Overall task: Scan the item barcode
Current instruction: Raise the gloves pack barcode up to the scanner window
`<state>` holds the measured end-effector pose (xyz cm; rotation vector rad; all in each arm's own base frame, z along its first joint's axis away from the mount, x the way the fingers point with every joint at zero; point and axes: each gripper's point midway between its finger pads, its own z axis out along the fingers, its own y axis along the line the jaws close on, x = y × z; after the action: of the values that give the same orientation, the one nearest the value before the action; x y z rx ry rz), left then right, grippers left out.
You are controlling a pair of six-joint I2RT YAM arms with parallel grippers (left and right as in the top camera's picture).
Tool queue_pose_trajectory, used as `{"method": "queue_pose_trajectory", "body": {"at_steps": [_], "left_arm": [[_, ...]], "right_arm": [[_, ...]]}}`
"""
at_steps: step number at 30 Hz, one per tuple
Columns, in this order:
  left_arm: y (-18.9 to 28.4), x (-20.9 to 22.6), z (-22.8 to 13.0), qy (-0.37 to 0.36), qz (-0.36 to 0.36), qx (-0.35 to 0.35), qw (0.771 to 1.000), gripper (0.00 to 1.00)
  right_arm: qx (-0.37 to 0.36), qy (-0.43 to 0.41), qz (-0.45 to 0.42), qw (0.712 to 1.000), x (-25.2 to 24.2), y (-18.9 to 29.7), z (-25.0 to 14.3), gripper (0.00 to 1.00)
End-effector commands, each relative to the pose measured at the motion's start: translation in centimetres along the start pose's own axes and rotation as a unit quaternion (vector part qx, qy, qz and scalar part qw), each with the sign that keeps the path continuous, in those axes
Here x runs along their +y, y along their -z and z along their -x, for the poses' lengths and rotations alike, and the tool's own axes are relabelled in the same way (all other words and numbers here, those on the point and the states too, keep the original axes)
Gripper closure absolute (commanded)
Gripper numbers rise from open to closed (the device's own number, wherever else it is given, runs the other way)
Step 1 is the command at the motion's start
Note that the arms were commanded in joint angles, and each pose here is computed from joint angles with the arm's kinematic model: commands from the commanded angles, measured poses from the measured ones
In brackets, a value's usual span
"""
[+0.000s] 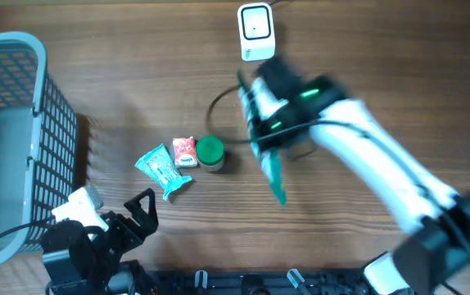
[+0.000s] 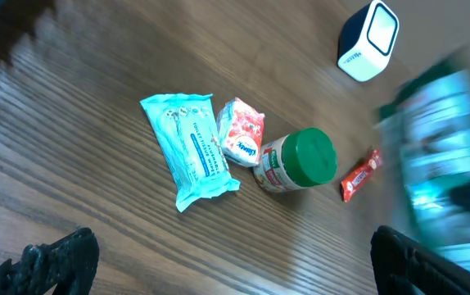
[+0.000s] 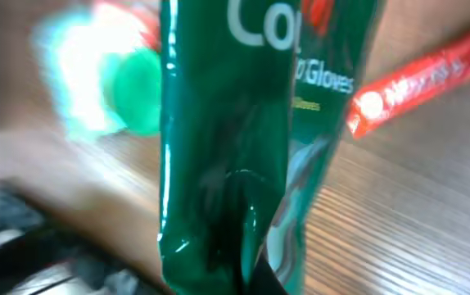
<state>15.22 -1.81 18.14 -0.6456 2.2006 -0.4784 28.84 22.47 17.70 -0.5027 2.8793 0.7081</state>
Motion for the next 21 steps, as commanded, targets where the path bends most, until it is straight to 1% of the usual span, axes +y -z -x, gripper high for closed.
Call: {"method": "queue_pose_trajectory", "body": {"at_steps": [1,3,5,6,7,9,10,13,16,19,21], "left_arm": [[0.0,-0.2,-0.1,-0.010,-0.005,0.001,1.000,0.00],[0.0,-0.2,-0.1,-0.009,-0.005,0.001,1.000,0.00],[0.0,-0.2,-0.1,-0.010,-0.005,0.001,1.000,0.00],[0.0,-0.2,-0.1,-0.010,-0.005,0.001,1.000,0.00],[0.0,-0.2,-0.1,-0.010,-0.005,0.001,1.000,0.00],[0.0,-0.2,-0.1,-0.010,-0.005,0.001,1.000,0.00],[0.0,-0.2,-0.1,-0.010,-0.005,0.001,1.000,0.00],[0.0,-0.2,-0.1,-0.010,-0.005,0.001,1.000,0.00],[0.0,-0.2,-0.1,-0.009,-0.005,0.001,1.000,0.00],[0.0,-0.2,-0.1,-0.010,-0.005,0.001,1.000,0.00],[0.0,-0.2,-0.1,-0.009,-0.005,0.001,1.000,0.00]], "right_arm": [[-0.061,0.101,0.289,0.950,5.2,7.2,0.2,0.96],[-0.085,0.104,0.344,0.929,5.0,7.6,0.6,0.96],[-0.110,0.122,0.423,0.891,5.7,7.7,0.7,0.96],[-0.119,0.137,0.484,0.856,6.3,7.9,0.3,0.96],[-0.117,0.138,0.529,0.829,6.5,8.0,-0.2,0.96],[-0.100,0.118,0.538,0.829,5.8,6.5,-0.4,0.96],[-0.084,0.094,0.540,0.832,5.5,5.9,-0.3,0.96],[-0.010,-0.014,0.546,0.838,5.1,5.0,0.3,0.96],[0.052,-0.106,0.543,0.831,4.9,4.8,0.9,0.96],[0.059,-0.118,0.542,0.830,4.9,4.8,1.0,0.96],[0.030,-0.075,0.540,0.838,5.0,4.8,1.2,0.96]]}}
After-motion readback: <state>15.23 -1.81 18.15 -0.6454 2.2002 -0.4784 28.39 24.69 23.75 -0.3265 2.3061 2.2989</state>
